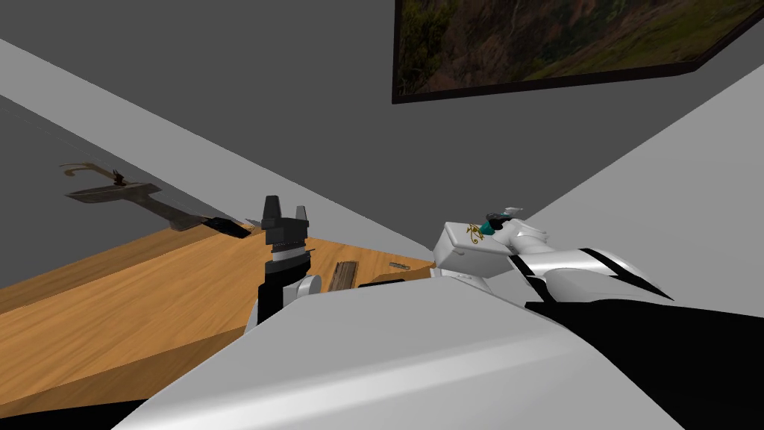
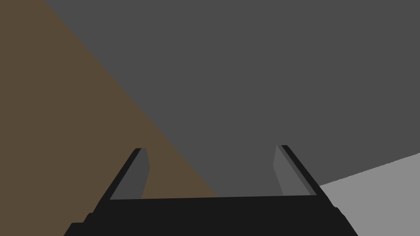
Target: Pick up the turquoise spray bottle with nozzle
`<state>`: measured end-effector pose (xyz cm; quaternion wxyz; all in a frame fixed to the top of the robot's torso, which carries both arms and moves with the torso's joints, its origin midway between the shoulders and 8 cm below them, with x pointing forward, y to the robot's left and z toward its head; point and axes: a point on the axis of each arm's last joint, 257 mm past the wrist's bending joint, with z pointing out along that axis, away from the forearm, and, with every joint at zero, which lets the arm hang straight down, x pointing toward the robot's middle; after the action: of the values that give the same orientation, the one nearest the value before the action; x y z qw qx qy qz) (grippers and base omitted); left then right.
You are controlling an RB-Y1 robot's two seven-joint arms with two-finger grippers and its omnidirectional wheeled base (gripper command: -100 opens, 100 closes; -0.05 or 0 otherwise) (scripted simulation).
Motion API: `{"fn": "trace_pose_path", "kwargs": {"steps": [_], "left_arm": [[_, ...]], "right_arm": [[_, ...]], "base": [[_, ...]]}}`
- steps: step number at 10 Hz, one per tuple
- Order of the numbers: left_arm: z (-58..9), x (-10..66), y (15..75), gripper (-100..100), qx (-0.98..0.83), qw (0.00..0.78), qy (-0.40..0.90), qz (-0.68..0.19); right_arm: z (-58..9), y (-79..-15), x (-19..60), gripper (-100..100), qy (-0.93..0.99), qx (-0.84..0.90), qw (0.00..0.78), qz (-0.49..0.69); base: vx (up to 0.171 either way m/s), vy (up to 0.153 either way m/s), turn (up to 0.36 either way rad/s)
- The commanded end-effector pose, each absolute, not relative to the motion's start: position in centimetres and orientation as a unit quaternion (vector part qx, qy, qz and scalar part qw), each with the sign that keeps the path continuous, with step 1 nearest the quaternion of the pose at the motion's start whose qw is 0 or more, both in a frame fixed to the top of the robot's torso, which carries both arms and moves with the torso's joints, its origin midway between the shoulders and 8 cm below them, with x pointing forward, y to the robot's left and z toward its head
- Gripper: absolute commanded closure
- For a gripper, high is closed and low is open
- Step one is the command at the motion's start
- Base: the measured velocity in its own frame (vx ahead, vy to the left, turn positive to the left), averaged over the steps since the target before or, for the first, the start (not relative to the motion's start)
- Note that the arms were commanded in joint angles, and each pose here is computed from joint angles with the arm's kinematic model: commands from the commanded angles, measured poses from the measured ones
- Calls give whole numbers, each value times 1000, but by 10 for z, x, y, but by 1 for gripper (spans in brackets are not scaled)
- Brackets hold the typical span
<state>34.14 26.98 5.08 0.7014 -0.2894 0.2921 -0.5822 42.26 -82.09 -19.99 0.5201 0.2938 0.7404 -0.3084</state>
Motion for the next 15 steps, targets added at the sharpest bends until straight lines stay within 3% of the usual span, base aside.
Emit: {"fn": "trace_pose_path", "kwargs": {"steps": [1, 2, 3, 15], "left_arm": [[51, 341, 270, 0, -289, 701, 292, -582], [51, 341, 270, 0, -289, 701, 292, -582], [51, 341, 270, 0, -289, 701, 292, -582], [51, 341, 270, 0, -289, 701, 292, -582]], "right_arm": [[-200, -821, 423, 100, 740, 294, 520, -308], [-200, -821, 423, 0, 740, 294, 520, -308], [-208, -832, 401, 100, 741, 302, 511, -314], [-219, -863, 335, 100, 734, 333, 493, -327]], "base": [[0, 0, 0], [0, 0, 0], [-5, 16, 181], [-4, 14, 68]]}}
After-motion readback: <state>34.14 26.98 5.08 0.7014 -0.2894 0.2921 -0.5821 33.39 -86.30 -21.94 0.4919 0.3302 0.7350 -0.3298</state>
